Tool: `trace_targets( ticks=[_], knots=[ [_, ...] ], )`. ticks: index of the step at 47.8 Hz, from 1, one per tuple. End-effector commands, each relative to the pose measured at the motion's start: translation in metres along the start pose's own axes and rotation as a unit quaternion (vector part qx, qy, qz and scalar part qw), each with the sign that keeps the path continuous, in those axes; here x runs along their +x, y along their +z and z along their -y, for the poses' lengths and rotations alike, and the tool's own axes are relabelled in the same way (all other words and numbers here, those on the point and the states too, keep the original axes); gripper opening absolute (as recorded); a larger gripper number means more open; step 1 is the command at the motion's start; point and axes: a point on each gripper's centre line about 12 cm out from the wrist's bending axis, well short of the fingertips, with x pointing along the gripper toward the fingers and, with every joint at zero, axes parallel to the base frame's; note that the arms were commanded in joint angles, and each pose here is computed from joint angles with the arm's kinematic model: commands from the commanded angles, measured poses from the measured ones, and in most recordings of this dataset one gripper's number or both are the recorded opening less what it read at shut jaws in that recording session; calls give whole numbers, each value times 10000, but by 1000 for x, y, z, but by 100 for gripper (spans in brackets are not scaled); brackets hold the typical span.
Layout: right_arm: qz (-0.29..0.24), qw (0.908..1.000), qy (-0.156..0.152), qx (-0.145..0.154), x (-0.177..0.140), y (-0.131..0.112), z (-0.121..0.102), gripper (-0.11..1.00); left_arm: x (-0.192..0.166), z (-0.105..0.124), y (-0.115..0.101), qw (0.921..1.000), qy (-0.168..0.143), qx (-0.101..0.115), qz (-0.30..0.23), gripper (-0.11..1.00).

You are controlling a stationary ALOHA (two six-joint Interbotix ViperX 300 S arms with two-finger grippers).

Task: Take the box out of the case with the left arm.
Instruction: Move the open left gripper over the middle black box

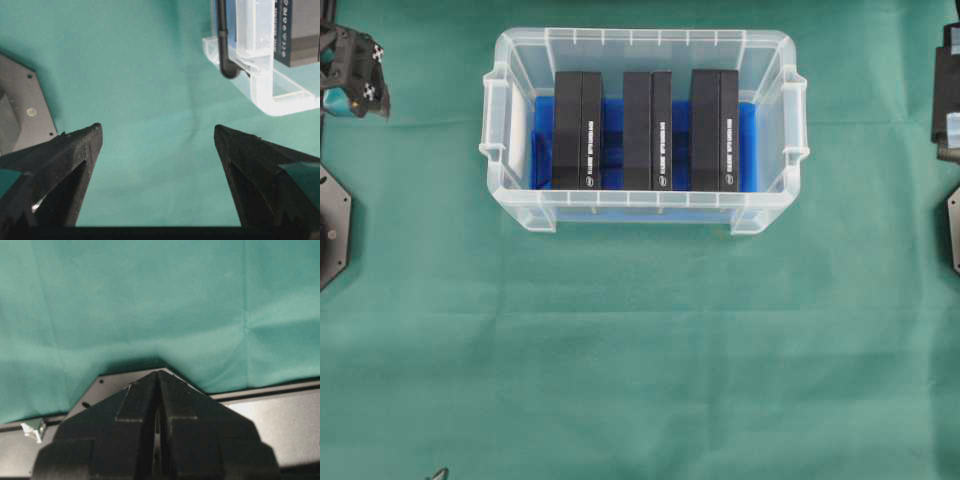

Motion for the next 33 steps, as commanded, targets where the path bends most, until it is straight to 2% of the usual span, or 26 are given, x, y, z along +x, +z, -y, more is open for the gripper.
trace_targets(
  ticks=[1, 6, 15, 21, 33],
  knots=[
    [118, 9999, 29, 28, -8, 2, 1, 0, -4, 2, 1, 10000, -74, -16, 41, 98],
    [118, 9999, 30, 20, -8, 2, 0, 0, -5, 3, 2, 9999, -127, -69, 71, 98],
    [118, 9999, 30, 20, -8, 2, 0, 0, -4, 10, 0, 9992, -233, -313, 66, 98],
    [110, 9999, 27, 27, -7, 2, 0, 0, 2, 24, 0, 9997, -163, -204, -17, 98],
    [103, 9999, 25, 26, -7, 2, 0, 0, 13, 80, 13, 9999, -39, 24, -106, 98]
  ],
)
